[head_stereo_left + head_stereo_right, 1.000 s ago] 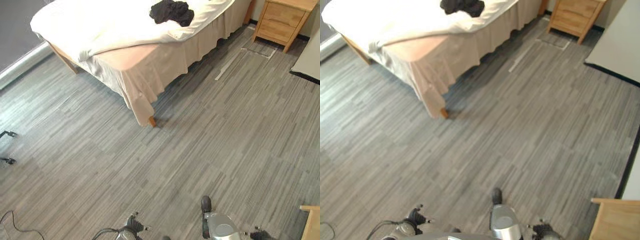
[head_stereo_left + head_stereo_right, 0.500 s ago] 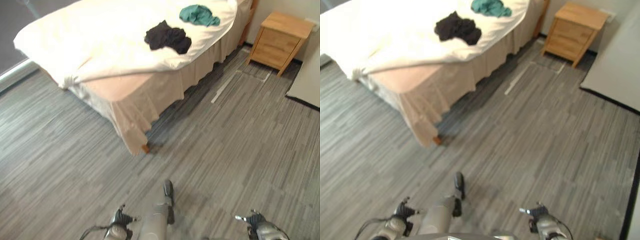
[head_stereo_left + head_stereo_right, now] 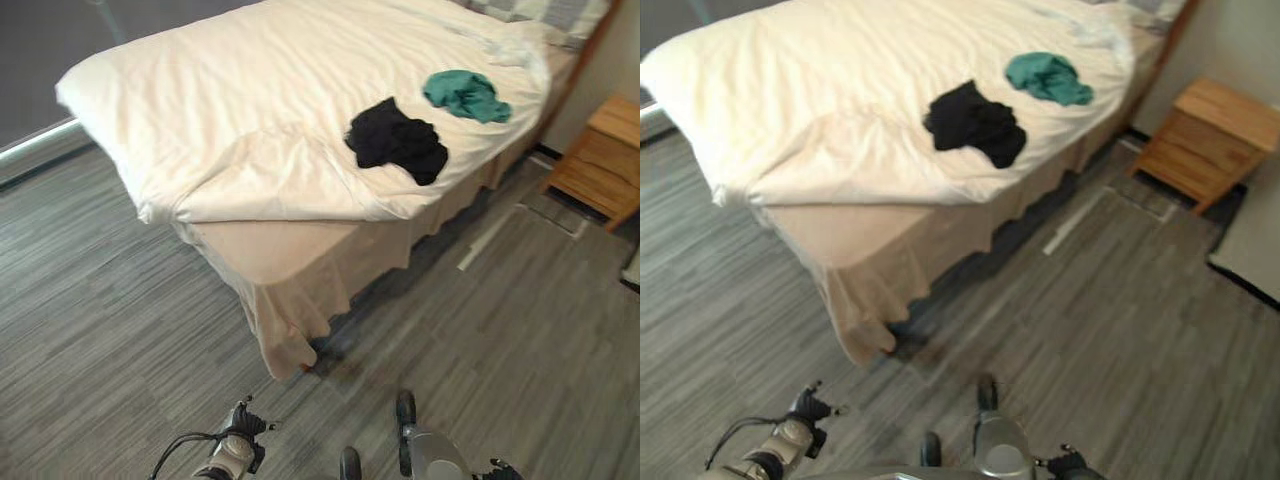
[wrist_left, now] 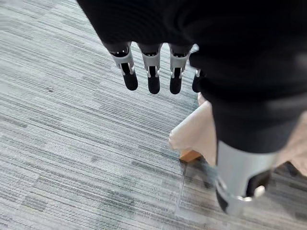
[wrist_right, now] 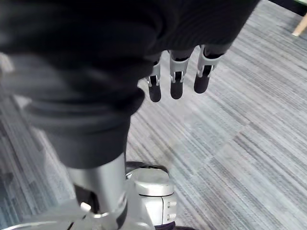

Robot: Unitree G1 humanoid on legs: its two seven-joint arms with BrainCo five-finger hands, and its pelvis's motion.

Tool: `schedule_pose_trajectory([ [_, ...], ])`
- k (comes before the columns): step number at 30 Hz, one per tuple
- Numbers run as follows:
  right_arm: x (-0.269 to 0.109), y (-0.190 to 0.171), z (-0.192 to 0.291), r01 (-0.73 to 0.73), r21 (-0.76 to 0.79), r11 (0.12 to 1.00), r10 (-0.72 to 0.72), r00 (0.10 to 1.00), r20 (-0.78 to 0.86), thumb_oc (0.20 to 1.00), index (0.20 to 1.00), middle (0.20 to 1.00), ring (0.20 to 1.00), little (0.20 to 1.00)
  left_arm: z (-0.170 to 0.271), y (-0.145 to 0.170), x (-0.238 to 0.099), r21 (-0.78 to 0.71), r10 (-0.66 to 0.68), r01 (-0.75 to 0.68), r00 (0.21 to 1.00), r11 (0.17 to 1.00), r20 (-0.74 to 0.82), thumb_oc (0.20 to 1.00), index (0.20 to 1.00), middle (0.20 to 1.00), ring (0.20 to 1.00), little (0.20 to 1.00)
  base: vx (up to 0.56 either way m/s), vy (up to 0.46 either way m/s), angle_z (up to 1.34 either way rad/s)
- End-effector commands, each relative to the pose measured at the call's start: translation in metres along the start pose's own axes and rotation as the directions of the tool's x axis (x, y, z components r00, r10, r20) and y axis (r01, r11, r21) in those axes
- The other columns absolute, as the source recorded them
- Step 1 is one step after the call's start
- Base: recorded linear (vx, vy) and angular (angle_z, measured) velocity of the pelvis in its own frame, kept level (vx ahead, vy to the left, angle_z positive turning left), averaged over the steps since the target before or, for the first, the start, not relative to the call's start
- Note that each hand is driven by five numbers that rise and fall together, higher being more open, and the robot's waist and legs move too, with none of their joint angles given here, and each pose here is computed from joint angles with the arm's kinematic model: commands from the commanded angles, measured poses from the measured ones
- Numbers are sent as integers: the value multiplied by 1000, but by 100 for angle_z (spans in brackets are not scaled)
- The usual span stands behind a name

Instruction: Tidy up the quilt and then pick up the clothes from the bed and put them into the laundry hamper.

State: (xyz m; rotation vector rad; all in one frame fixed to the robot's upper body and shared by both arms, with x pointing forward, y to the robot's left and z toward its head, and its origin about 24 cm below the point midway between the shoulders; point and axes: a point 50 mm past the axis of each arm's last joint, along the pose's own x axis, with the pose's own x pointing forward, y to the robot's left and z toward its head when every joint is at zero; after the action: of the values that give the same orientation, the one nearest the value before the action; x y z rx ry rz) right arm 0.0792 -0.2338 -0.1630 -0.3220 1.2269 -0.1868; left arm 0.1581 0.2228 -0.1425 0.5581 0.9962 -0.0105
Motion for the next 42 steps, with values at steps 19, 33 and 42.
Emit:
schedule_pose_trajectory([
  [19,3,-13,8,90,21,996,-90,996,2,1000,1000,1000,1000,1000,-74,6,-21,-363,159,-257,947,896,-278,1000,1000,1000,1000,1000,137,-248,95],
  [33,-6,-12,-32,12,1,1000,-12,999,-42,1000,1000,1000,1000,1000,185,212,-124,-464,628,-518,197,719,753,1000,1000,1000,1000,1000,24,10,2],
  [42,4,-36,28,73,-65,995,-64,990,128,1000,1000,1000,1000,1000,353,206,-199,-282,351,-733,-63,619,934,1000,1000,1000,1000,1000,-117,16,-34],
])
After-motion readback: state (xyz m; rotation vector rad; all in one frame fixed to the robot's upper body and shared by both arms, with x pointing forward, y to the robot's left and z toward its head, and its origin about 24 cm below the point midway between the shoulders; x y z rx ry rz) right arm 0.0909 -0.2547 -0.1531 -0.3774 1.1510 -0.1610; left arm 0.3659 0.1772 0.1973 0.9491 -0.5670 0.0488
